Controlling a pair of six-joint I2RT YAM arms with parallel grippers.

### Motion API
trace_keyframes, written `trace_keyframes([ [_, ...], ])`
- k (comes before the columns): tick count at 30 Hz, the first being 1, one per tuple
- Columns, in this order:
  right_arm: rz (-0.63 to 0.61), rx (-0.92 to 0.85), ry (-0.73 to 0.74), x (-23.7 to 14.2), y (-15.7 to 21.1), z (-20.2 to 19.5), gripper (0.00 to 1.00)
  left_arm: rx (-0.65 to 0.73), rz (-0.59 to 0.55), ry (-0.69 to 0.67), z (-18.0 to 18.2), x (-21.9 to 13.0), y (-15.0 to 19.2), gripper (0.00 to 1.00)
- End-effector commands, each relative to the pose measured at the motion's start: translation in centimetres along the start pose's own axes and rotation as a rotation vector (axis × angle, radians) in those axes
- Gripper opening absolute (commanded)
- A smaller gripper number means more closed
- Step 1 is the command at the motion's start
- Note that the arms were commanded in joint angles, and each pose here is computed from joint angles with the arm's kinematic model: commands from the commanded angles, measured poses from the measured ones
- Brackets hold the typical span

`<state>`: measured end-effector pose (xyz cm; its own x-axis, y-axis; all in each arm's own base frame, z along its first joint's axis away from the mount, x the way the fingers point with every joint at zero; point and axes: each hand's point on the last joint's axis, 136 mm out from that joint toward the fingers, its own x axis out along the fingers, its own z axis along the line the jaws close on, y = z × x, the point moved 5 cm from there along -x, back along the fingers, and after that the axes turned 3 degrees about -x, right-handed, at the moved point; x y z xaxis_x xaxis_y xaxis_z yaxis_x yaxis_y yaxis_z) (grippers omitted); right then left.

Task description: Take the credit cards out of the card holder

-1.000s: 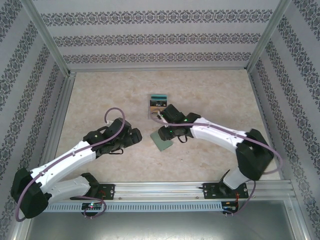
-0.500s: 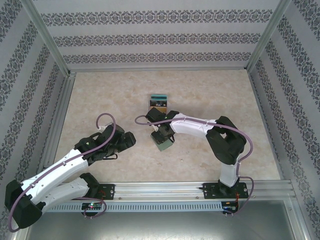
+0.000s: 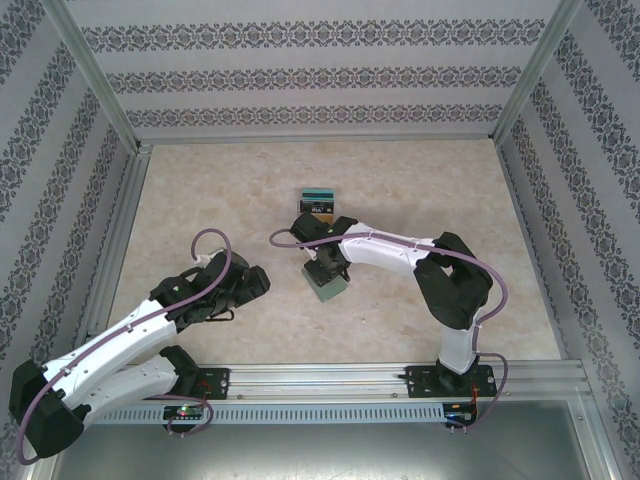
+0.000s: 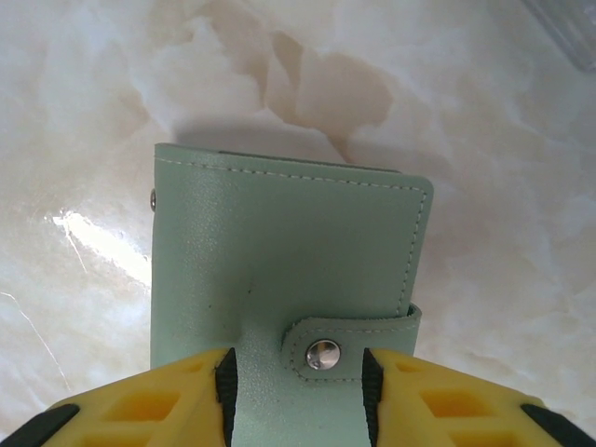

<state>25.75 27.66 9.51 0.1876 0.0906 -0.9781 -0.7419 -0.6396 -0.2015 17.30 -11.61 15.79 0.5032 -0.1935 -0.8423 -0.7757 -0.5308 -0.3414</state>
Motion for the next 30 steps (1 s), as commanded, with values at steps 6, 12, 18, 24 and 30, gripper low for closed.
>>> trace_keyframes([
  [6, 0.071, -0.018, 0.006, 2.0, 0.5, -0.3, 0.45, -0.018, -0.006, -0.035, 0.8, 0.2, 0.0, 0.99],
  [12, 0.100, 0.003, -0.017, 3.2, 0.7, -1.1, 0.29, -0.013, -0.002, -0.037, 0.8, 0.1, 0.0, 1.00],
  [18, 0.080, 0.030, -0.068, 2.3, 0.6, -0.7, 0.01, -0.006, -0.004, -0.016, 0.3, 0.1, -0.1, 1.00],
  [24, 0.017, 0.108, -0.188, 0.0, -0.4, 0.6, 0.00, -0.005, 0.020, 0.047, -1.9, 0.8, -0.3, 0.94],
  [30, -0.040, 0.215, -0.340, -1.2, -1.8, 2.3, 0.00, -0.042, 0.063, 0.138, -5.2, 2.4, -0.5, 0.57],
])
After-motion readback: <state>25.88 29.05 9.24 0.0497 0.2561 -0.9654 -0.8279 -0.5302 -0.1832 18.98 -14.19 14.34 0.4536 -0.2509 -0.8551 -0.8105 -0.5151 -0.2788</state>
